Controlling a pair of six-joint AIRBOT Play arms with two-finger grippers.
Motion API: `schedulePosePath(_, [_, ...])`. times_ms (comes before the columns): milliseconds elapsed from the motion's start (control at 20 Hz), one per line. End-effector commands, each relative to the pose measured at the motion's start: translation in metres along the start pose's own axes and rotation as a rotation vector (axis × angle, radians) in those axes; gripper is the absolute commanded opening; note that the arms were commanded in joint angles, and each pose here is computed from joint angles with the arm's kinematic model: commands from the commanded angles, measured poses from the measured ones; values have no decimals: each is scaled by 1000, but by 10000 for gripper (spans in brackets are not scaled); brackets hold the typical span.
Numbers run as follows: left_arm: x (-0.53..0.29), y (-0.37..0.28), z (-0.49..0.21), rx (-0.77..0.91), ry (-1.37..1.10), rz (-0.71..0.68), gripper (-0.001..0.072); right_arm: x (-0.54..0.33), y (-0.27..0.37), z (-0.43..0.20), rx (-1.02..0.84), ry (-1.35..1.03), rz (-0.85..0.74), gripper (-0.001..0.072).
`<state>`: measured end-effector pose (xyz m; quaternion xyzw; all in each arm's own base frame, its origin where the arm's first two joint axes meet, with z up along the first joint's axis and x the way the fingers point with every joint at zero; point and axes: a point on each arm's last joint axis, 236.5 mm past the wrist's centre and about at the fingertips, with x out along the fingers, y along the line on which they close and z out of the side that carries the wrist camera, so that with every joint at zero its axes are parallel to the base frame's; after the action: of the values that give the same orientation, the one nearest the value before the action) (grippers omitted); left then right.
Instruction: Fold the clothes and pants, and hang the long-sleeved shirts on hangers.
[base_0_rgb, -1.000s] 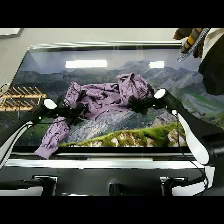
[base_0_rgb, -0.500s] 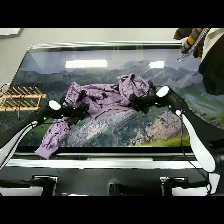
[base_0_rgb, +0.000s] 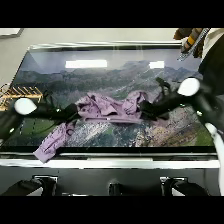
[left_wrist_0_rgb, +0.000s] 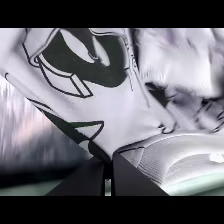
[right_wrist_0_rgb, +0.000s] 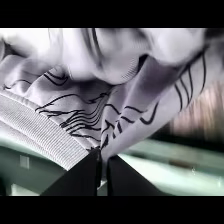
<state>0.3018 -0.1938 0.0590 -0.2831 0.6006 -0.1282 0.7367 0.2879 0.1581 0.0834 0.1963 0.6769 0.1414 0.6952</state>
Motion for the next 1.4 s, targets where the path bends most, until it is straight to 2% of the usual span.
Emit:
schedulePosePath(0, [-59, -19, -52, 63, -34, 4, 23, -65, -5, -81, 52, 3, -64, 42])
schedulePosePath(150, [-87, -46, -51, 56, -163, -96, 23, -103, -1, -86, 141, -225, -29, 42])
schedulePosePath(250, [-74, -45, -51, 59, -135, -77, 23, -105, 3, -75, 148, -273, -10, 42])
schedulePosePath(550, [35, -19, -44, 100, 60, 88, 26, -31, -19, -12, 139, -118, -89, 46])
schedulePosePath(750, [97, 0, -49, 84, 163, 143, 28, 32, -45, -1, 175, 6, -121, 108])
schedulePosePath(800, [104, 2, -48, 67, 166, 140, 29, 40, -48, 3, 175, -5, -119, 147])
schedulePosePath(850, [107, 1, -44, 65, 153, 136, 29, 43, -51, 7, 178, -22, -122, 148])
schedulePosePath(900, [107, -1, -40, 66, 137, 127, 36, 43, -53, 10, 176, -36, -126, 179])
schedulePosePath(950, [105, -2, -36, 62, 129, 124, 63, 41, -54, 11, 170, -47, -135, 318])
schedulePosePath(1000, [100, -3, -30, 54, 120, 120, 71, 36, -58, 13, 149, -67, -155, 374])
schedulePosePath(1050, [94, -3, -23, 49, 107, 119, 188, 26, -63, 15, 131, -101, -185, 375])
schedulePosePath(1100, [85, -1, -13, 53, 85, 127, 444, 12, -67, 19, 108, -150, -218, 374])
schedulePosePath(1150, [75, 4, -3, 64, 60, 146, 606, -9, -70, 24, 80, -216, -252, 374])
schedulePosePath(1350, [45, 22, 20, 96, -7, 216, 609, -54, -50, 29, 5, -305, -243, 396])
